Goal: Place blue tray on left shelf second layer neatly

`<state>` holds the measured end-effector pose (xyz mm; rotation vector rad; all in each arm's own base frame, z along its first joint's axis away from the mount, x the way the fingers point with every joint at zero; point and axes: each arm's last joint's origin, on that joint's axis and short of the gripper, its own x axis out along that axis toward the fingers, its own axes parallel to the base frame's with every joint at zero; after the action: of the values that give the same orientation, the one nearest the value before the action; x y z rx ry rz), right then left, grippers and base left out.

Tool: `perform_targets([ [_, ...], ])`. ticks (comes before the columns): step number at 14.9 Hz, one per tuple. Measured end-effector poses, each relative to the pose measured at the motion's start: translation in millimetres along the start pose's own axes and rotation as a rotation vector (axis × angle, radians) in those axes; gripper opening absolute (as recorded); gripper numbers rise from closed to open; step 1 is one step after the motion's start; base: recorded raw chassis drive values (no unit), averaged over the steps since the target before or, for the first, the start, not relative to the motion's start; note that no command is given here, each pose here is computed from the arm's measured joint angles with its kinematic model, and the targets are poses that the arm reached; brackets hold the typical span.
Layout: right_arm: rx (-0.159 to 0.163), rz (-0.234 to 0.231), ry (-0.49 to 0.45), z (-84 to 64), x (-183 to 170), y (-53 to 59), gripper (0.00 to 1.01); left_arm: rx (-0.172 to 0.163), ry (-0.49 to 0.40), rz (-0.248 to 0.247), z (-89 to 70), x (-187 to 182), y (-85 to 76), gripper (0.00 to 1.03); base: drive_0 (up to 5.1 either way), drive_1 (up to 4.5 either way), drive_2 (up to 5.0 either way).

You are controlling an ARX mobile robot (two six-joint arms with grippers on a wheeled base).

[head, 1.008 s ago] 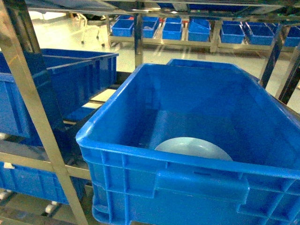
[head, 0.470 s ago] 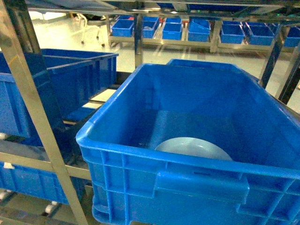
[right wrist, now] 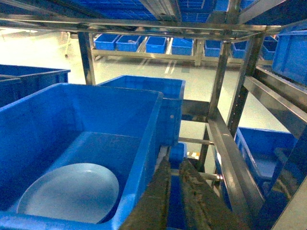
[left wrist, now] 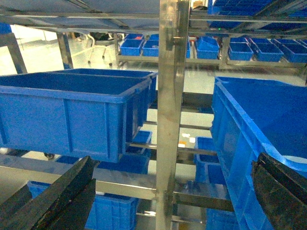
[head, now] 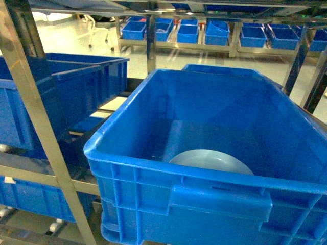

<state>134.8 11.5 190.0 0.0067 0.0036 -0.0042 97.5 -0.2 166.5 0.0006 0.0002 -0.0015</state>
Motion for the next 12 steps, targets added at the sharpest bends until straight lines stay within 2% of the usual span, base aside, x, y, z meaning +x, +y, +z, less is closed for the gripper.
perform_targets([
  [1, -0.004, -0.011, -0.002, -8.1, -9, -12.6, 0.02, 0.000, 0.000, 0.000, 0.0, 0, 0.0, 0.98, 0.0, 0.00, 0.0],
  [2, -0.004, 0.004, 0.000, -11.1, -12, -11.6, 0.02, 0.000, 0.000, 0.000, 0.0, 0, 0.0, 0.98, 0.0, 0.00, 0.0],
  [5, -0.003, 0.004, -0.027, -17.6, -17, -11.7, 0.02, 0.000, 0.000, 0.000, 0.0, 0, 0.0, 0.98, 0.0, 0.00, 0.0],
  [6, -0.004, 0.004, -0.009, -19.3, -19, -11.7, 0.02, 0.000, 0.000, 0.000, 0.0, 0, 0.0, 0.98, 0.0, 0.00, 0.0],
  [12, -0.004, 0.004, -0.019, -18.8, -26, -11.8, 0.02, 0.000, 0.000, 0.000, 0.0, 0, 0.0, 0.98, 0.0, 0.00, 0.0],
])
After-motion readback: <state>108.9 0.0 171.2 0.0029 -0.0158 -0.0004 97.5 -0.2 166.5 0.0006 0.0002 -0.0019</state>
